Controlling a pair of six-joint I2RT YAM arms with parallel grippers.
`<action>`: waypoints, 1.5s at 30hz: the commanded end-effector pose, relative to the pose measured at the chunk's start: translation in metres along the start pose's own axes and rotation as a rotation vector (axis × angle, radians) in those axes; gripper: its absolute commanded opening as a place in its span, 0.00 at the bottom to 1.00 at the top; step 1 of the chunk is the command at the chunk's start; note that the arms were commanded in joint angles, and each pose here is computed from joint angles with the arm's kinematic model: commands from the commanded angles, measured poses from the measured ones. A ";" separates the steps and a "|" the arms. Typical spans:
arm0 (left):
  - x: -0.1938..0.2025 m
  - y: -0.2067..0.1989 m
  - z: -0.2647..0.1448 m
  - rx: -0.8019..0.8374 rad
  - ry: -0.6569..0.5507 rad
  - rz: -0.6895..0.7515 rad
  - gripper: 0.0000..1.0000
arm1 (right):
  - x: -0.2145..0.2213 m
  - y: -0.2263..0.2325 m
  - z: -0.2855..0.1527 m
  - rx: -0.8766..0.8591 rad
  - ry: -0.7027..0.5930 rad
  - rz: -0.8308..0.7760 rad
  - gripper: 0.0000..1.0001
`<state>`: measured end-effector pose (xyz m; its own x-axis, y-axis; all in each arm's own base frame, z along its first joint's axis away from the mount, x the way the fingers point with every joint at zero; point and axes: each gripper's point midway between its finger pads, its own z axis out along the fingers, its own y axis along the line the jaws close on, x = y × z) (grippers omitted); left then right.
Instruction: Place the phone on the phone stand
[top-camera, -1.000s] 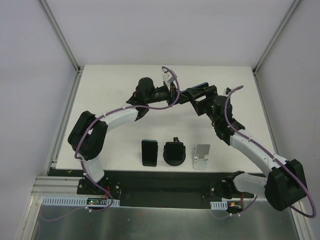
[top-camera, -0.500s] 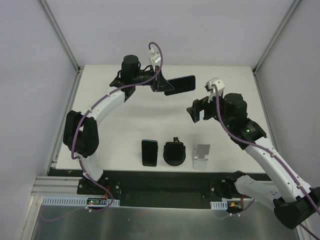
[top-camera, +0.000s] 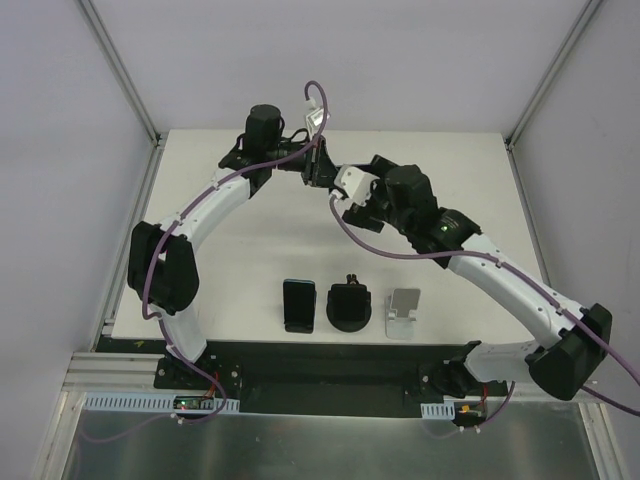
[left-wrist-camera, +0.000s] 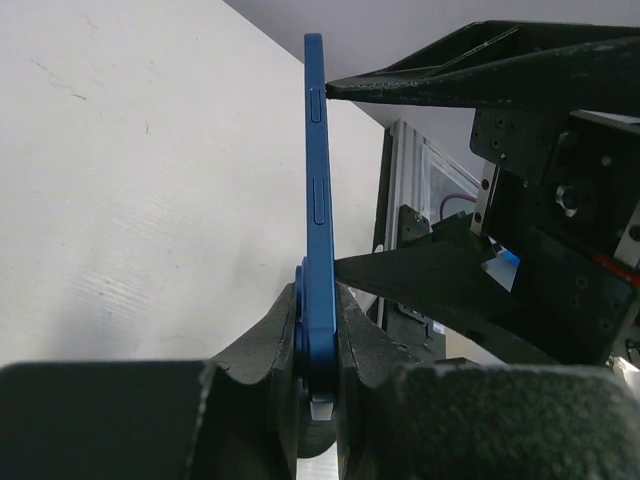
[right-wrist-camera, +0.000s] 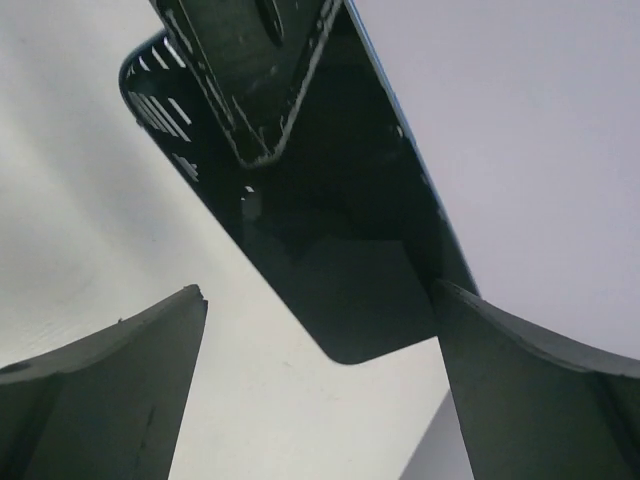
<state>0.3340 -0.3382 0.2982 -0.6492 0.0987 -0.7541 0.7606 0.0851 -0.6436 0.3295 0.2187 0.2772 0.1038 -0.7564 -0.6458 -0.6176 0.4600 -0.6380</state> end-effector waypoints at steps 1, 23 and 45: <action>-0.015 -0.022 -0.002 0.072 0.000 0.085 0.00 | -0.027 -0.027 0.004 0.072 0.018 -0.196 0.96; -0.012 -0.031 -0.007 0.080 0.019 0.113 0.00 | -0.026 -0.008 0.037 -0.007 0.199 -0.388 0.62; -0.038 -0.063 -0.081 -0.147 -0.220 0.229 0.95 | 0.015 0.007 -0.038 0.317 0.052 0.364 0.01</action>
<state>0.3192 -0.3061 0.3263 -0.5920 0.0541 -0.8041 0.8007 0.1528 -0.5792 0.3075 0.2239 0.2479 -0.0010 -0.8132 -0.5819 -0.5313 0.4934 -0.6887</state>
